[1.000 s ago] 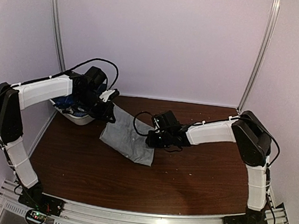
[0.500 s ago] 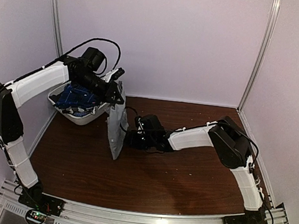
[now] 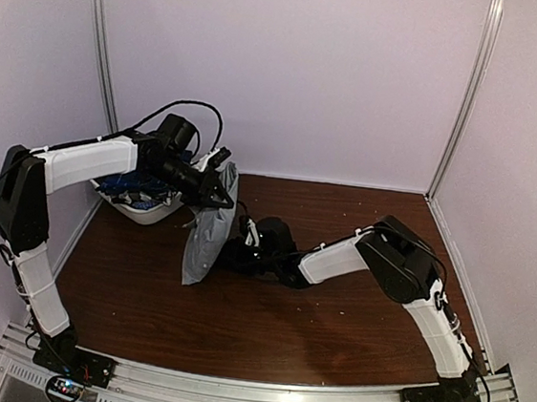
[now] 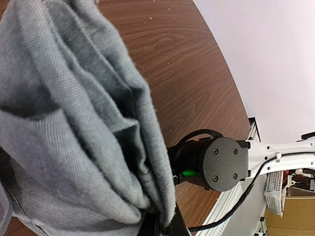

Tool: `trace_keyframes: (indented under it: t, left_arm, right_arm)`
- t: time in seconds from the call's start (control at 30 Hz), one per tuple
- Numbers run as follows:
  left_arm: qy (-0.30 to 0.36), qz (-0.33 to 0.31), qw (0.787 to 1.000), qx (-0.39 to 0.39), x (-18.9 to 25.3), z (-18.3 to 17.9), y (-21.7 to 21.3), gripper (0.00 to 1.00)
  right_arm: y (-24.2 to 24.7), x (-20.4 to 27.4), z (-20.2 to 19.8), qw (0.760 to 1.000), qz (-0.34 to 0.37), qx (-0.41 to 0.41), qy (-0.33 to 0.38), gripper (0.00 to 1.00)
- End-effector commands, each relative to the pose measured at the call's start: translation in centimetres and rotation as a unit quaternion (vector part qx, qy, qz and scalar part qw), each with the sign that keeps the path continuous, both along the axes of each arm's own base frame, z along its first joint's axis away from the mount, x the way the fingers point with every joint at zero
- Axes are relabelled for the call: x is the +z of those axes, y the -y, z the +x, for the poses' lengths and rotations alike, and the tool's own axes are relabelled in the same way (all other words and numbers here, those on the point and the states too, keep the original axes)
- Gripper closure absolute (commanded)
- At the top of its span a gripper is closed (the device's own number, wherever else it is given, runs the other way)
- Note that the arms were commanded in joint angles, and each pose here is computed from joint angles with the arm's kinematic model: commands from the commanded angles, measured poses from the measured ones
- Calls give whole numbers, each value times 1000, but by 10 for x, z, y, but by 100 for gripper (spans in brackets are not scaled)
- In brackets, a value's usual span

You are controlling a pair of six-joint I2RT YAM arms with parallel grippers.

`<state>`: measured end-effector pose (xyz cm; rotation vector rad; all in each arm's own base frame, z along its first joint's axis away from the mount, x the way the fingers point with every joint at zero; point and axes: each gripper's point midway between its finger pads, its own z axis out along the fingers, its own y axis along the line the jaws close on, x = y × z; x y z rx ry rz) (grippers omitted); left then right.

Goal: Fold and stack the long sleeve shirts
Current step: Turn over the square-folded shirt at the center of the board.

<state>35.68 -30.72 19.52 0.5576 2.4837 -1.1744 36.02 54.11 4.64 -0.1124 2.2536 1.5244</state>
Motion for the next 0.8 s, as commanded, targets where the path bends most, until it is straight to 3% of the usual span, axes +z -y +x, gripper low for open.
trace_keyframes:
  t: [0.0,0.33,0.53,0.57,0.63,0.77]
  left_arm:
    - [31,-35,999,-14,16,0,10,100]
    - [28,-36,999,-19,5,0,22,100]
    - [19,-34,999,-15,-24,-7,78,100]
    - [18,-33,999,-19,-29,-10,96,94]
    - [19,-25,999,-32,-40,-18,135,69]
    - [29,-25,999,-37,-40,-20,177,45]
  right_arm:
    - [13,27,-3,1000,13,0,28,78]
    - [94,57,-2,996,-39,-53,62,74]
    - [182,69,1,987,-96,-117,60,69]
    - [199,68,3,984,-109,-129,58,69]
    - [233,66,7,977,-133,-156,53,64]
    - [271,61,6,965,-185,-175,52,52]
